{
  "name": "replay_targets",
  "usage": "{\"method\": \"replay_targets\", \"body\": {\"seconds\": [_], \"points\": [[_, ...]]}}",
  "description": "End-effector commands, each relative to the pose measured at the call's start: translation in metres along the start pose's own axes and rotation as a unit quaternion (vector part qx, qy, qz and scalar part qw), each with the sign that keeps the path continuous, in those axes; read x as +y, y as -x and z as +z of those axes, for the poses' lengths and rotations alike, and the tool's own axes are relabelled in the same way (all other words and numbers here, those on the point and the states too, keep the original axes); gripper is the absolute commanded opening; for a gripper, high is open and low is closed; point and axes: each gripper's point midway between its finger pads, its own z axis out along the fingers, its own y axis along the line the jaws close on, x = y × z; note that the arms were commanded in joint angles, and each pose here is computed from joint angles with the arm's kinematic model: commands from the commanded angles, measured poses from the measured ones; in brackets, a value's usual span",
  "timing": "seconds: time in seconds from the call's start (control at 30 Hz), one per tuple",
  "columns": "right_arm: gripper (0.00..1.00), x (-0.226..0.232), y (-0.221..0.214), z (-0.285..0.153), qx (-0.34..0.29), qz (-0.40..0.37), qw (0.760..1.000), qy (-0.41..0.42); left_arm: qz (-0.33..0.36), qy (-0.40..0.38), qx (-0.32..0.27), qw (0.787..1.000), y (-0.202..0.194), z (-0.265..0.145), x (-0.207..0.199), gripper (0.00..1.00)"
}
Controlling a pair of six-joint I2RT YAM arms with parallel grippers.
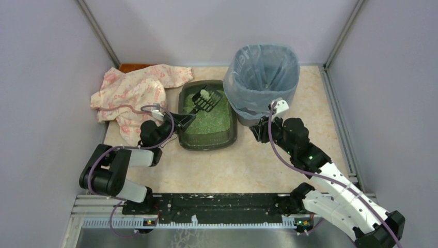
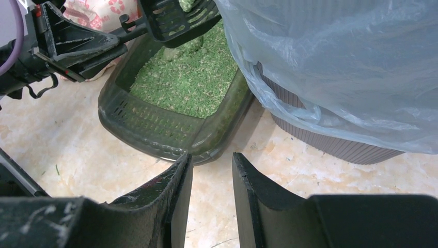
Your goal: Clean the litter box
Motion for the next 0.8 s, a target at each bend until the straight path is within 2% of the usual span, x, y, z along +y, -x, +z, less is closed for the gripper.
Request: {"method": "replay_targets", "body": {"seconds": [0.0,0.1,0.2,0.3,0.43,0.57,0.77], "points": [[0.35,-0.001,0.017,-0.005,-0.028,-0.005,1.000,-0.006,0.023,-0.028,-0.040,0.999,0.015,0.000,-0.018,0.00],[0.35,0.002,0.019,-0.006,-0.035,0.001,0.999,0.002,0.029,-0.020,-0.005,0.999,0.004,0.004,-0.019,0.00],[0.35,0.001,0.017,-0.004,-0.029,0.000,1.000,-0.001,0.028,-0.021,-0.045,0.998,0.018,-0.006,-0.016,0.00],[0.35,0.002,0.017,-0.004,-0.029,0.001,1.000,0.002,0.038,-0.020,-0.028,0.999,0.016,-0.003,-0.021,0.00],[0.35,0.002,0.018,-0.005,-0.029,0.001,1.000,0.002,0.039,-0.013,-0.051,0.998,0.038,-0.002,-0.034,0.00],[0.35,0.003,0.018,-0.007,-0.030,0.002,1.000,0.003,0.039,0.014,-0.053,0.998,0.057,0.012,-0.054,0.00],[0.35,0.008,0.022,-0.009,-0.031,0.013,0.999,0.012,0.024,0.014,-0.058,0.998,0.074,0.028,-0.087,0.00]]}}
